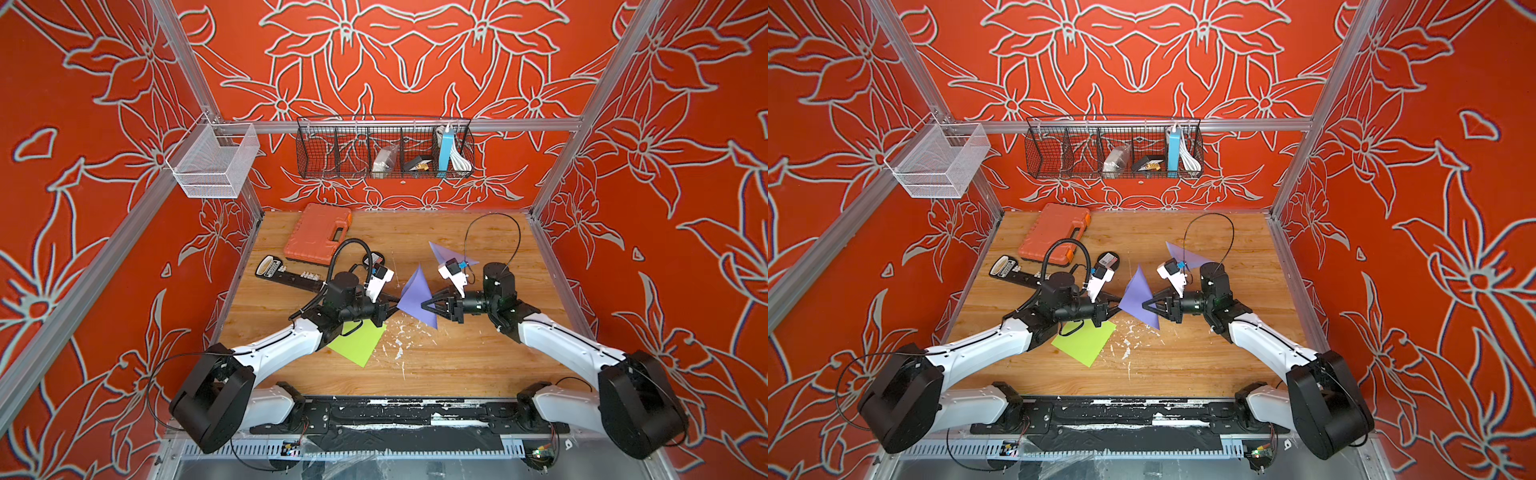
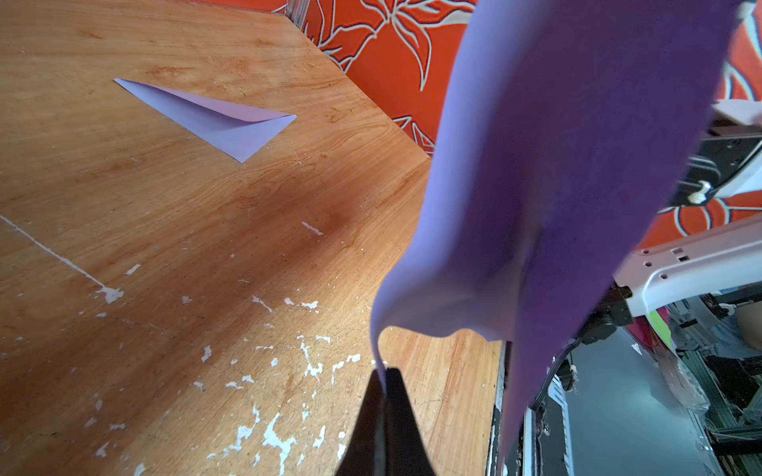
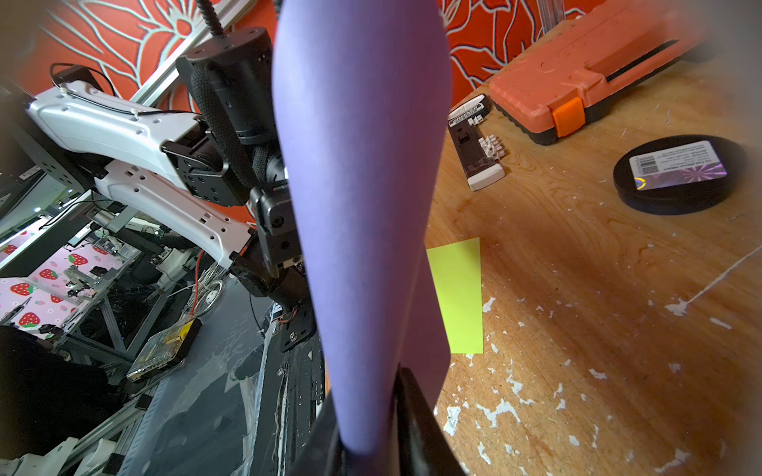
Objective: Fold the square paper diagonally
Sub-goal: Fold the paper at the center of the board.
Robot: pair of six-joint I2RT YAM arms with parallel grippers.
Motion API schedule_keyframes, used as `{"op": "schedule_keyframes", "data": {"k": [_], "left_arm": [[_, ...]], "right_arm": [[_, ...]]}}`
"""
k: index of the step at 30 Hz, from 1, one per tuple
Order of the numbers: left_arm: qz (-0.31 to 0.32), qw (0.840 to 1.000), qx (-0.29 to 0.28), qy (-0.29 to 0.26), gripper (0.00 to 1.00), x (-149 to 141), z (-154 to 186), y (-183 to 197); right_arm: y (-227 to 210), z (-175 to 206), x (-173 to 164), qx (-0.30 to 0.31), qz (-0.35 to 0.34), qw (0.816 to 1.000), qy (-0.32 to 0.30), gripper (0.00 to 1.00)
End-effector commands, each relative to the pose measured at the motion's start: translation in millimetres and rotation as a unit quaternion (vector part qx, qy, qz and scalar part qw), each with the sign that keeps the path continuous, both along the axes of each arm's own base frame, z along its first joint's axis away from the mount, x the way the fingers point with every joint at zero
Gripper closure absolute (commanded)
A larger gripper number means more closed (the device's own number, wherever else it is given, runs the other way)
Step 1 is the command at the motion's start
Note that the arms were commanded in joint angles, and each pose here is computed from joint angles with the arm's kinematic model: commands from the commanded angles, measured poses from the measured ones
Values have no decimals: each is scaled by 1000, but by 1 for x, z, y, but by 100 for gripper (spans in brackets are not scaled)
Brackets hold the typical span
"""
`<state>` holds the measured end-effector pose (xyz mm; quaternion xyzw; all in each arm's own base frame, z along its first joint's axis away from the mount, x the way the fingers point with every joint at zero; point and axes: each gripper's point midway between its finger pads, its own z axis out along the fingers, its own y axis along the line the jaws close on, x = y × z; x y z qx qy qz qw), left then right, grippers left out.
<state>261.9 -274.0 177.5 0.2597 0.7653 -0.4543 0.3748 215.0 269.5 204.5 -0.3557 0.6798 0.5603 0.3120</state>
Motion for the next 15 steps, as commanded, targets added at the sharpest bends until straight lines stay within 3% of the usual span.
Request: {"op": "schedule_keyframes", "data": {"k": [1, 3, 15], "left_arm": [[-8, 1000, -7, -7, 100, 2, 7, -2], [-7, 1000, -7, -8, 100, 2, 7, -2], [-7, 1000, -3, -1, 100, 3, 3, -2]], "right_arm": [[3, 0, -1, 7, 7, 1000, 2, 79], [3, -1, -1, 6, 7, 1000, 4, 83], [1, 0, 6, 5, -20, 1000, -4, 84]]}}
